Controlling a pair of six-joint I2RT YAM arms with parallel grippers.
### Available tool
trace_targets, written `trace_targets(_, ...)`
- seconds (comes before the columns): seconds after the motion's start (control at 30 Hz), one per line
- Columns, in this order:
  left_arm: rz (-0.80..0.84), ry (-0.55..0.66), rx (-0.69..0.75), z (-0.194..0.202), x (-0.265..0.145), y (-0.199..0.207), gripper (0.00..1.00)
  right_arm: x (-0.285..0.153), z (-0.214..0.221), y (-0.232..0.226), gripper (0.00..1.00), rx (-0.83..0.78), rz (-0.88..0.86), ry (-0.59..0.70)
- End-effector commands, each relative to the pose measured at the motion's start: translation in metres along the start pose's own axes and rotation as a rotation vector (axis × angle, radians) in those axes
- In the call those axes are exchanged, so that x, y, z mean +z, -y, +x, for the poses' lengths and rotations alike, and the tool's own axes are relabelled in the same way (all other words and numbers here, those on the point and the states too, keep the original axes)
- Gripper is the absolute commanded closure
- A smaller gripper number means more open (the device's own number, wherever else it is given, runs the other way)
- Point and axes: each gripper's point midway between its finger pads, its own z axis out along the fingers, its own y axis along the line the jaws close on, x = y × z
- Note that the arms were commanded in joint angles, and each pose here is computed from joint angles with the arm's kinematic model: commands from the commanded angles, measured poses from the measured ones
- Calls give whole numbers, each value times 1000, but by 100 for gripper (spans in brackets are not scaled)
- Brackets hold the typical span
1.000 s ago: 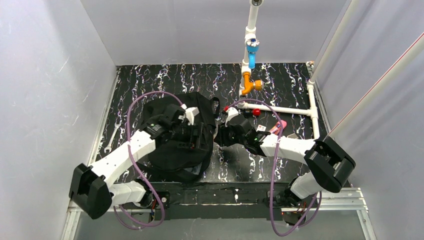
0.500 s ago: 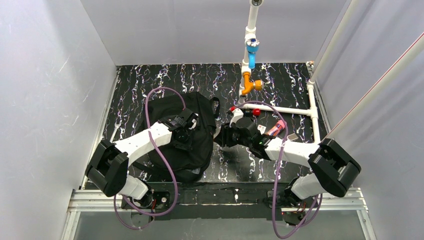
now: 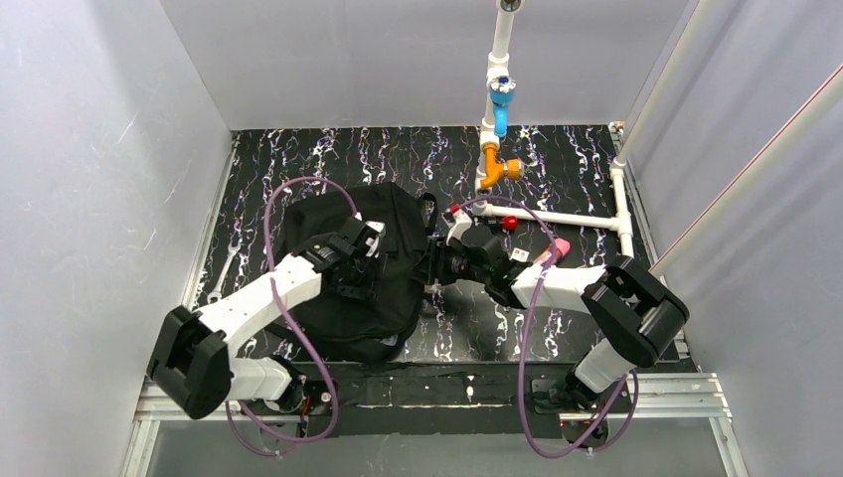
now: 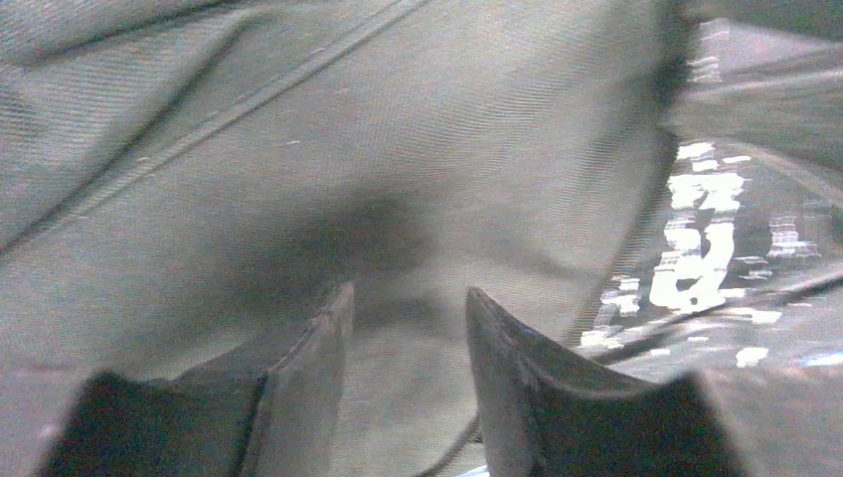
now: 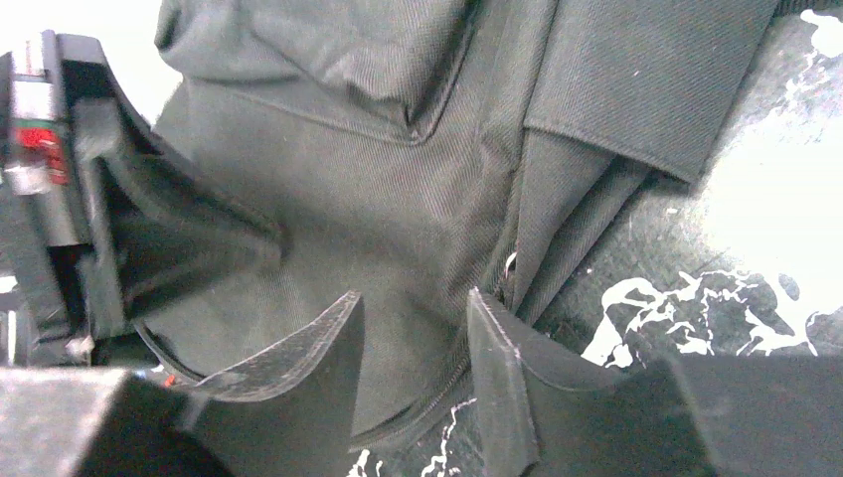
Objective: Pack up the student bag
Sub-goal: Zip the student bag at the center of the board.
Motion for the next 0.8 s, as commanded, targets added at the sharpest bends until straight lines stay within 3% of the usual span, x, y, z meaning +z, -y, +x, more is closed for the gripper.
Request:
trace_targets(0.0,326,73,-1,-15,-37,58,47,-12,-25,-12,44,60,-85,89)
trace_targets(0.07,367,75,34,-18,-40,75,38,-25,-35,-14,43,110,-131,129)
trace_targets(0.17,263,84,93,-20,-28,82,28,-42,-47,-2,40,159,-109,159)
trace_targets(0.43,-179,222,157,-33,7,74,29,-75,-53,23,39,167,-24,196)
trace_targets(0.6,-394,242,146,-34,12,48,39,-79,-41,26,40,170,-28,170)
trace_targets(0.67,-501,256,120,-34,5,30,50,-79,-37,26,40,165,-37,154)
trace_targets(0.77,-521,288,118,-35,-6,20,72,-75,-34,20,41,137,-70,125)
